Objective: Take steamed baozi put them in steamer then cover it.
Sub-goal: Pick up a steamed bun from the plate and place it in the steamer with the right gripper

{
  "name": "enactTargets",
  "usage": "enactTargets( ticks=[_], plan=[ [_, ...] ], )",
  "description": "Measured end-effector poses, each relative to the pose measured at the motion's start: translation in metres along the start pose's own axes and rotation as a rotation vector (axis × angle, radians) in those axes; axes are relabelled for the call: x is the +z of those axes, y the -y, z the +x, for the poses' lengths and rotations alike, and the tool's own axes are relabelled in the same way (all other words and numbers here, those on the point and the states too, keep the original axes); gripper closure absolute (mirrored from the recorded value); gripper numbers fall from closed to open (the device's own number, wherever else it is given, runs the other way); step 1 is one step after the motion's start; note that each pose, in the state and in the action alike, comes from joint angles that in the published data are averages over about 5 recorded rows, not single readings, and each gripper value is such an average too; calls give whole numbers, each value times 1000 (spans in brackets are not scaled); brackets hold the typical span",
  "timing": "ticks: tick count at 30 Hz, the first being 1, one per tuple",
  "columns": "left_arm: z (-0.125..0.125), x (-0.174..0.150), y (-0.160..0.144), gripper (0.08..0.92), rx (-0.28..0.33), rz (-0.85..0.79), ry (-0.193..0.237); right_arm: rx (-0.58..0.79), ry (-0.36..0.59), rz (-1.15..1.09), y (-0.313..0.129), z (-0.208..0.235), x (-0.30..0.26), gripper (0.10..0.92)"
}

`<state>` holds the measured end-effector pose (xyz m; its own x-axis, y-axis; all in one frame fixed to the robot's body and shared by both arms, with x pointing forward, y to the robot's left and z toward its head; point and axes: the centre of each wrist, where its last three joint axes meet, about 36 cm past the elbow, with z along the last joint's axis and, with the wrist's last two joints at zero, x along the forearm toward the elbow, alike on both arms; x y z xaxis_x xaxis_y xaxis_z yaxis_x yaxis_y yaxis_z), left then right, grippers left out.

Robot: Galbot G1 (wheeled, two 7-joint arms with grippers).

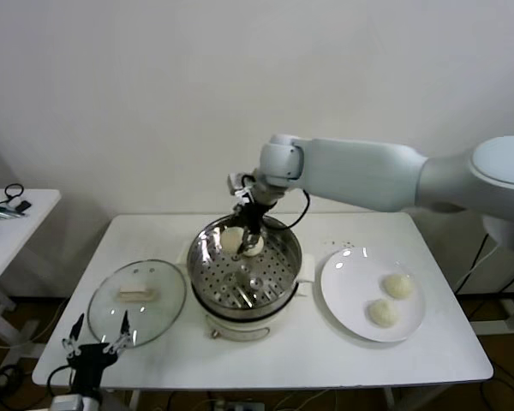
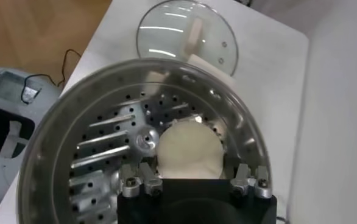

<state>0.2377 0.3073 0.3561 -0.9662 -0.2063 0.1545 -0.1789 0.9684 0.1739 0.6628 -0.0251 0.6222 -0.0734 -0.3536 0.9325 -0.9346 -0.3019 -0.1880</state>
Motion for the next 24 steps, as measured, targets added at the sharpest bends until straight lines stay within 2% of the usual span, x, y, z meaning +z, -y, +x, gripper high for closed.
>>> enactTargets(
  ticks=[17, 24],
  plan=[
    [-7, 2, -2, 177, 5, 17, -8, -40, 7, 12, -10, -50, -11, 315],
    [-7, 3, -3, 177, 6, 16, -11, -40, -4, 14, -12, -51, -9, 210]
  ],
)
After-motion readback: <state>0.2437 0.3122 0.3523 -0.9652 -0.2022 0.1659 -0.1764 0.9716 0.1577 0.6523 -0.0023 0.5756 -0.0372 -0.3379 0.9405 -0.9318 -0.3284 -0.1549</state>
